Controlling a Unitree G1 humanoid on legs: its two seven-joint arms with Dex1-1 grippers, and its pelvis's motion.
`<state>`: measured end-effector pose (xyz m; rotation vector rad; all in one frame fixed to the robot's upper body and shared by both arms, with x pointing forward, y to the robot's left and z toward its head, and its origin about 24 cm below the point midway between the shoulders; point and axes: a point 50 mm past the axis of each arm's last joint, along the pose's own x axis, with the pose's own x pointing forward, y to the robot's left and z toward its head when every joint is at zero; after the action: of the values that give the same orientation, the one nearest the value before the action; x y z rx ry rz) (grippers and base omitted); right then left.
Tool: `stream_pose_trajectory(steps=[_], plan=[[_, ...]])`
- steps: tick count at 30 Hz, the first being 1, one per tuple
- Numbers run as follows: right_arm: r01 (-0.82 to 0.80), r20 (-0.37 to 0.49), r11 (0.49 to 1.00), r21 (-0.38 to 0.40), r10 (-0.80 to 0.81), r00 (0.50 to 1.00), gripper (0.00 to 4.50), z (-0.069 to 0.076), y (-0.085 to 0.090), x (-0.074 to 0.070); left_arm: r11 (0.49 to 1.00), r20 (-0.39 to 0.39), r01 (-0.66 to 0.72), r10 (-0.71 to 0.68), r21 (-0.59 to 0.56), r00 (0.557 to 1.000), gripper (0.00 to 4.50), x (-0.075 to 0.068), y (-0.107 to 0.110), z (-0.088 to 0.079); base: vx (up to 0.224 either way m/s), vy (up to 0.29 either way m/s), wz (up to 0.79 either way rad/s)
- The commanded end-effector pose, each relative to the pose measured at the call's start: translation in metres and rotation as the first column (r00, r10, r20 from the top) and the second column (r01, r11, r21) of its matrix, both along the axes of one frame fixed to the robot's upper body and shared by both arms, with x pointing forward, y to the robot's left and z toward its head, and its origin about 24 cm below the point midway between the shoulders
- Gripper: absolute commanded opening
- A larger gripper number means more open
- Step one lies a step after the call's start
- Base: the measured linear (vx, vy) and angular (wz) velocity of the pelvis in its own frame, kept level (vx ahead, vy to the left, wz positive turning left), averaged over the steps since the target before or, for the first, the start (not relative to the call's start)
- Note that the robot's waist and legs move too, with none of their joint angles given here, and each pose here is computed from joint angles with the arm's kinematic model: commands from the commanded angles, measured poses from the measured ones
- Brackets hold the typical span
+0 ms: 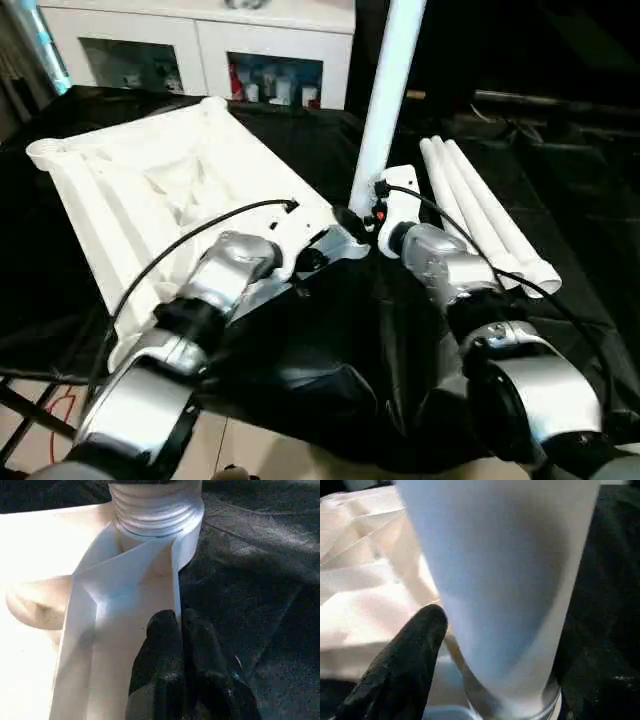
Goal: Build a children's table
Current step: Insert table leg to table base
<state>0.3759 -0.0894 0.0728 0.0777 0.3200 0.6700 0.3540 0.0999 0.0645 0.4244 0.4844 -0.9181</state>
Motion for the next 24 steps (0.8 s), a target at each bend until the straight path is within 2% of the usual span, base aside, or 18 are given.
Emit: stream_pose_trajectory(steps=[1, 3, 9, 13, 16, 18, 24], plan=[[-0.129, -0.124, 0.991, -0.031, 0.125, 0.984, 3.64, -0.026, 0.012, -0.017, 0.994, 0.11, 0.094, -0.088, -0.052, 0.99, 0.0, 0.002, -0.015, 0.024, 0.0, 0.0, 0.0], [-0.194, -0.099, 0.979, -0.058, 0.188, 0.977, 3.64, -0.022, 0.001, -0.019, 0.99, 0.102, 0.134, -0.128, -0.052, 0.986, 0.0, -0.003, -0.011, 0.023, 0.0, 0.0, 0.0], [-0.289, -0.088, 0.951, -0.108, 0.28, 0.956, 3.64, -0.017, -0.017, -0.025, 0.977, 0.104, 0.207, -0.201, -0.052, 0.974, 0.0, -0.009, -0.007, 0.023, 0.0, 0.0, 0.0], [-0.38, -0.085, 0.915, -0.138, 0.371, 0.925, 3.64, -0.012, -0.037, -0.034, 0.942, 0.099, 0.331, -0.324, -0.059, 0.941, 0.0, -0.022, -0.003, 0.021, 0.0, 0.0, 0.0], [-0.414, -0.084, 0.898, -0.147, 0.406, 0.91, 3.64, -0.01, -0.043, -0.038, 0.932, 0.082, 0.359, -0.354, -0.048, 0.932, 0.0, -0.027, 0.0, 0.019, 0.0, 0.0, 0.0], [-0.43, -0.088, 0.883, -0.187, 0.421, 0.903, 3.64, -0.01, -0.046, -0.04, 0.927, 0.063, 0.374, -0.371, -0.039, 0.927, 0.0, -0.03, 0.004, 0.016, 0.0, 0.0, 0.0], [-0.439, -0.095, 0.88, -0.181, 0.428, 0.899, 3.64, -0.01, -0.044, -0.042, 0.921, 0.056, 0.388, -0.386, -0.03, 0.921, 0.0, -0.031, 0.007, 0.015, 0.0, 0.0, 0.0]])
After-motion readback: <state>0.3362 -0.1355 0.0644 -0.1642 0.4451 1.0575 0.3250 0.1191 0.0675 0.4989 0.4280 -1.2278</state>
